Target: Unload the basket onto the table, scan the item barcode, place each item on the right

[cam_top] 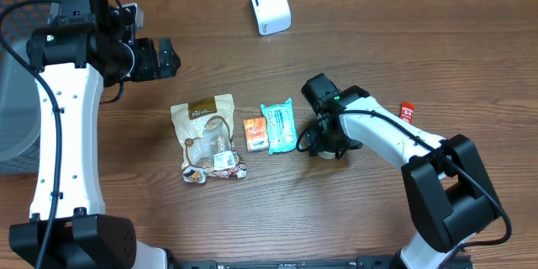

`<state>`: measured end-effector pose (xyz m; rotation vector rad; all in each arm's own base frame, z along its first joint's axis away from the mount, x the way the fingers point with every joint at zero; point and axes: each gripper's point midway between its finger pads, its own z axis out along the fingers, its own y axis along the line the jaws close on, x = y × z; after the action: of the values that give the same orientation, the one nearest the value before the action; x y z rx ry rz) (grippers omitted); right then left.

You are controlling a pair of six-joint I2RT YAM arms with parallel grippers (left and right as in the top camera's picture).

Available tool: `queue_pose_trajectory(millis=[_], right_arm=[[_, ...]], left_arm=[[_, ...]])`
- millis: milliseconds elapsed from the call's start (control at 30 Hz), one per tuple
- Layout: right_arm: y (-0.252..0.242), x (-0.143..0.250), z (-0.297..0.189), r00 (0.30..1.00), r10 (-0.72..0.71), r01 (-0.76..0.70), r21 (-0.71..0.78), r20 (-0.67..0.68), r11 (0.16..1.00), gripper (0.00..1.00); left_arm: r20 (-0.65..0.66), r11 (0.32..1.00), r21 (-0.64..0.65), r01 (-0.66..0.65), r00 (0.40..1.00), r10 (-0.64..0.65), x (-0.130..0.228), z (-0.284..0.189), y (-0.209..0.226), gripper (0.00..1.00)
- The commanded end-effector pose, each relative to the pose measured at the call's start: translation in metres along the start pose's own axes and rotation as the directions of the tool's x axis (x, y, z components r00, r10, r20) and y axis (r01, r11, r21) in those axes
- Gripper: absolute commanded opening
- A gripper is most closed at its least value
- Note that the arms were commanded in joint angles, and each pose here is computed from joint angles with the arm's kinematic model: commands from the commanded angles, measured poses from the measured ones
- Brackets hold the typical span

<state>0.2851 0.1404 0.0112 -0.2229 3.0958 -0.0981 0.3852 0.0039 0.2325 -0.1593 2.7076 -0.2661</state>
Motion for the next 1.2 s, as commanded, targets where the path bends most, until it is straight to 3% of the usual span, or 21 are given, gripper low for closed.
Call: queue_pose_trajectory(millis=[0, 200, 300, 1167], right_arm=[[-0.004, 0.001, 0.004, 1.000, 0.004, -0.004, 0.007, -0.009, 1.000, 0.75], [-0.003, 0.000, 0.004, 1.000, 0.004, -0.004, 0.004, -0.002, 1.000, 0.80], [-0.004, -0.005, 0.004, 1.000, 0.005, -0.006, 0.012, 0.017, 1.000, 0.88], [-0.003, -0.021, -0.015, 0.999, -0.018, 0.017, 0.022, 0.049, 1.000, 0.87]], left_arm=[[-0.009, 1.000, -0.004, 0.004, 1.000, -0.004, 0.002, 0.003, 0.003, 1.00], [-0.009, 1.000, -0.004, 0.004, 1.000, -0.004, 0.002, 0.003, 0.003, 1.00], [-0.009, 1.000, -0.004, 0.004, 1.000, -0.004, 0.002, 0.003, 0.003, 1.00], [-0.009, 1.000, -0.004, 0.004, 1.000, -0.004, 0.002, 0.003, 0.003, 1.00]])
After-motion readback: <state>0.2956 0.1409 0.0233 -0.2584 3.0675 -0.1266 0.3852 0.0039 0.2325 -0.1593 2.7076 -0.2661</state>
